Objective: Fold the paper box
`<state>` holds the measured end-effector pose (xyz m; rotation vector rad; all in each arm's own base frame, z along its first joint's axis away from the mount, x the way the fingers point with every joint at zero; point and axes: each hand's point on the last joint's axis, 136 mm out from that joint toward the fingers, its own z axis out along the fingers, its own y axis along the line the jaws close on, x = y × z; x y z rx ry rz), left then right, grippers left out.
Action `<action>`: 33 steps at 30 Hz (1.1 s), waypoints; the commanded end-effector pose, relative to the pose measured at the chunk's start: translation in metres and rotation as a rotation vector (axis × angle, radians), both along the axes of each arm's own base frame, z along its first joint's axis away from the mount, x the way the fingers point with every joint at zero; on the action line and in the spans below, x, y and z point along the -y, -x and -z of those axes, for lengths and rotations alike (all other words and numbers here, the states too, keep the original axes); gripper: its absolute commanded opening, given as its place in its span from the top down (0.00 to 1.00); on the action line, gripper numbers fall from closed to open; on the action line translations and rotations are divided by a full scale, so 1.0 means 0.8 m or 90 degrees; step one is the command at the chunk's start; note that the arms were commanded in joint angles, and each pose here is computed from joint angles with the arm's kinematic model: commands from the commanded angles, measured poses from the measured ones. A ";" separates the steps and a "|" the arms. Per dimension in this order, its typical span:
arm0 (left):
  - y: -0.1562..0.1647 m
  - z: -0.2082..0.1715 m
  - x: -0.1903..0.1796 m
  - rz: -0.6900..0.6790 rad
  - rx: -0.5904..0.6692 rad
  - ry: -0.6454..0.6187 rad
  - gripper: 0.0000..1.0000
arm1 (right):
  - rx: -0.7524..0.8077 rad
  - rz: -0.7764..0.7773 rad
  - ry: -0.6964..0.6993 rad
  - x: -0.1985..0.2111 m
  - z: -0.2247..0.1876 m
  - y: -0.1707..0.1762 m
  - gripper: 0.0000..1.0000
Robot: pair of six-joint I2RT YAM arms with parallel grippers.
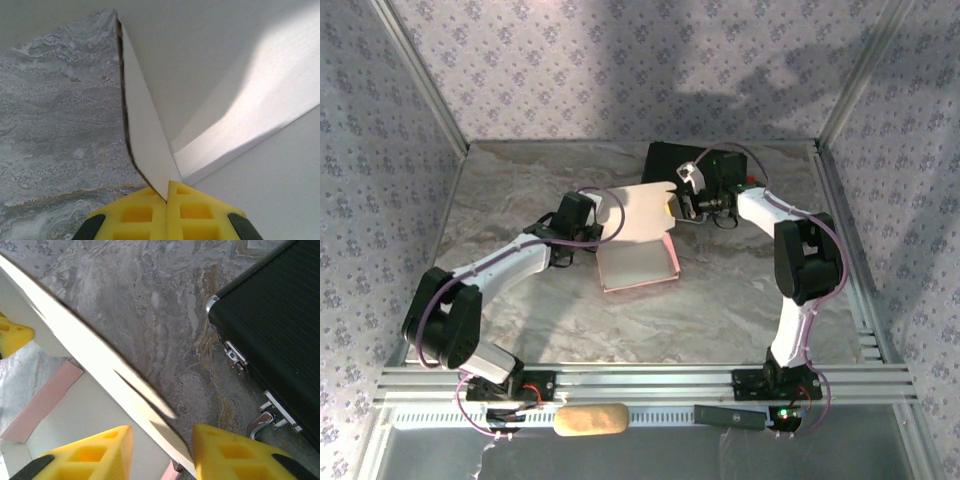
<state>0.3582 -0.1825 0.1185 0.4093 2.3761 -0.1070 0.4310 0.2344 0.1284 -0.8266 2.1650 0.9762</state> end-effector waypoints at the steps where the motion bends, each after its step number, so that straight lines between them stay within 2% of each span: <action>1: -0.007 -0.008 0.004 0.006 0.004 0.002 1.00 | -0.020 -0.016 0.017 -0.009 0.009 0.007 0.70; 13: -0.010 -0.018 0.008 -0.045 0.023 0.026 1.00 | 0.000 0.090 0.080 -0.015 0.009 0.023 0.99; 20: -0.005 -0.033 0.016 -0.105 0.061 0.049 1.00 | 0.004 0.242 0.094 -0.019 0.010 0.032 1.00; 33: -0.002 -0.031 0.031 -0.139 0.088 0.122 1.00 | 0.126 0.463 0.107 -0.070 -0.018 0.061 1.00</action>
